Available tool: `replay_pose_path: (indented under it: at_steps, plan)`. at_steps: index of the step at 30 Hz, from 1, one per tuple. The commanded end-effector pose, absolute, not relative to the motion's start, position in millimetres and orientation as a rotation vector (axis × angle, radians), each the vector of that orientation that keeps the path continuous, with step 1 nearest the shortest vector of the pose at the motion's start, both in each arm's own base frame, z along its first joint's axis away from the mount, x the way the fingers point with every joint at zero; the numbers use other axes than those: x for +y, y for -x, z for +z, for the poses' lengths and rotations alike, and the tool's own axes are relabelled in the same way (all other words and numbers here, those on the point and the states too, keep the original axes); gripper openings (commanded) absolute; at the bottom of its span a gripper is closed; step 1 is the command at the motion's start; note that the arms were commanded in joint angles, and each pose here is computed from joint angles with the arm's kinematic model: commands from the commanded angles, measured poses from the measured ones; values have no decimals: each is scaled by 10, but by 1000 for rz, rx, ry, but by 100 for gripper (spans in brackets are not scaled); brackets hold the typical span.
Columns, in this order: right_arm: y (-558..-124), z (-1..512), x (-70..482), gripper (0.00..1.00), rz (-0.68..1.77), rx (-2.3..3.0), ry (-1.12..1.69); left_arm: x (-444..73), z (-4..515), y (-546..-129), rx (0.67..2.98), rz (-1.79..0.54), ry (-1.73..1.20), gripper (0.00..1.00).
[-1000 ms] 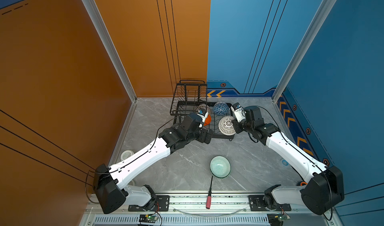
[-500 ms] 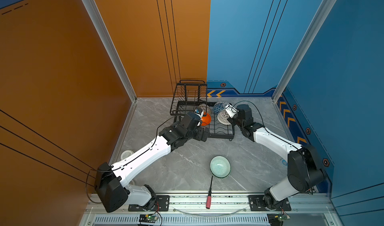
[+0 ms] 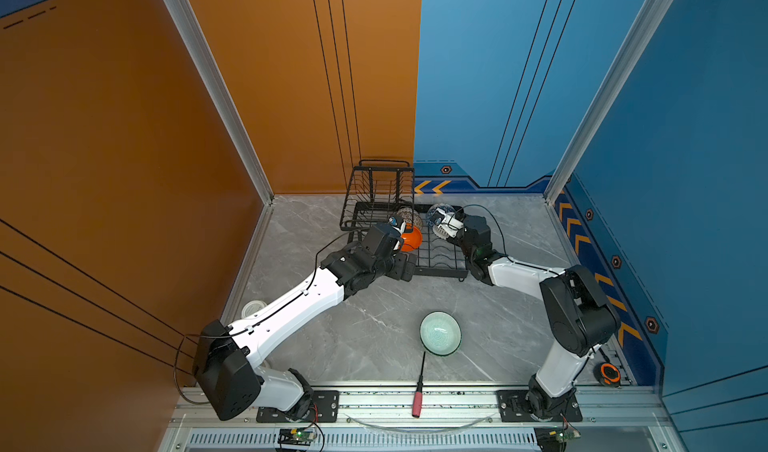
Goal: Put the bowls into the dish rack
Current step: 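Lower the white-and-maroon bowl on edge into the rack slots beside the blue bowl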
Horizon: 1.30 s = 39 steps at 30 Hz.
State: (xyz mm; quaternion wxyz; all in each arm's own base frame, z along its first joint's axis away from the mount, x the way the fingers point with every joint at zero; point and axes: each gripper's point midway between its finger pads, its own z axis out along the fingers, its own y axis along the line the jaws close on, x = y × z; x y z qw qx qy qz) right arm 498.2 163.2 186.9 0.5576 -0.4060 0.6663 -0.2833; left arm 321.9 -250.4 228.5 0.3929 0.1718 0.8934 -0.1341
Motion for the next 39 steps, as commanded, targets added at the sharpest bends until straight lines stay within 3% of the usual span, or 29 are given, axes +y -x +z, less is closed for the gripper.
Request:
replay_pose_path:
  at_steps: [1, 33, 39]
  plan:
    - [-5074, 2204, 1626, 0, -775, 1437, 886, -2533, 2370, -3263, 2258, -362, -445, 98]
    - [-5410, 1853, 1831, 0, -944, 1309, 967, -2469, 2328, -3322, 2277, -366, -424, 98]
    - [-5408, 1555, 1867, 0, -927, 1348, 1047, -2459, 2324, -3333, 2278, -371, -419, 98]
